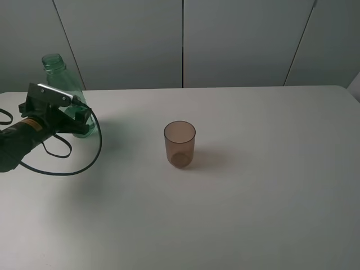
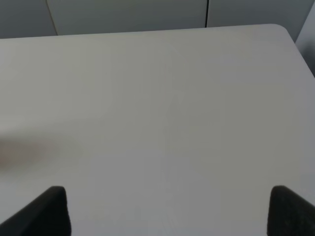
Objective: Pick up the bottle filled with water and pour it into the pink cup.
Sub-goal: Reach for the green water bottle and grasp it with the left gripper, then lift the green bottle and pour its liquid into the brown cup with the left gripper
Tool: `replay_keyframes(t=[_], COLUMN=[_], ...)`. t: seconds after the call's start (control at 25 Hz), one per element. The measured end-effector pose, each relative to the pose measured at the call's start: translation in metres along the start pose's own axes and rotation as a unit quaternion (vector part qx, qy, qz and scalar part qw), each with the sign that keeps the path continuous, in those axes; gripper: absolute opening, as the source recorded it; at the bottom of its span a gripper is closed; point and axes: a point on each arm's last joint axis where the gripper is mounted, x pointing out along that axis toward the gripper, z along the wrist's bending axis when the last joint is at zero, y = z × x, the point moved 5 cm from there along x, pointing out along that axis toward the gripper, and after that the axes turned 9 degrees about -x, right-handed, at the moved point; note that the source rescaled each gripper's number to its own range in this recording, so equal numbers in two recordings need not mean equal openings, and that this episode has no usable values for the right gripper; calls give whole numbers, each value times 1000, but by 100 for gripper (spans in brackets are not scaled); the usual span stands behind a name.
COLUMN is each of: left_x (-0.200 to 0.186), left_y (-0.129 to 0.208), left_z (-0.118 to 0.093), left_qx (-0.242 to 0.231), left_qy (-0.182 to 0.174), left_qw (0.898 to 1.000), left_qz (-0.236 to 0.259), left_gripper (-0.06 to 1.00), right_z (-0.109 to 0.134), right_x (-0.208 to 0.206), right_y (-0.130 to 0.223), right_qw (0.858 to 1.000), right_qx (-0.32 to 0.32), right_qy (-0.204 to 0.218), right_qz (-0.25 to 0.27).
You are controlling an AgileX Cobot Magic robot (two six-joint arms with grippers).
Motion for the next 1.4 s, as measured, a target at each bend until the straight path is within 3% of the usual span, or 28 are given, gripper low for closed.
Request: replay_keyframes(t=[0.56, 0.6, 0.64, 0.72, 0.76, 1.2, 1.4], left_x=[6, 6, 6, 6, 6, 5, 4], left_y=[-4, -4, -4, -5, -4, -11, -60], left_z=[-9, -9, -9, -9, -10, -19, -38], left_qx=[3, 2, 2, -5, -4, -7, 38], left_qy=[18, 19, 19, 19, 22, 45, 105], left_qw=[1000, 1000, 1000, 1000, 1000, 999, 991], left_qz=[-16, -16, -16, -17, -16, -20, -77], left_gripper=[100, 96, 77, 11, 0, 2, 2], right_z=[0, 0, 0, 0, 0, 0, 0], right_x=[0, 0, 0, 0, 0, 0, 0], right_y=[0, 0, 0, 0, 0, 0, 0], right_qw=[1000, 1000, 1000, 1000, 1000, 1000, 1000], right_qx=[0, 0, 0, 0, 0, 0, 0], right_qy=[0, 0, 0, 0, 0, 0, 0], right_qz=[0, 0, 0, 0, 0, 0, 0])
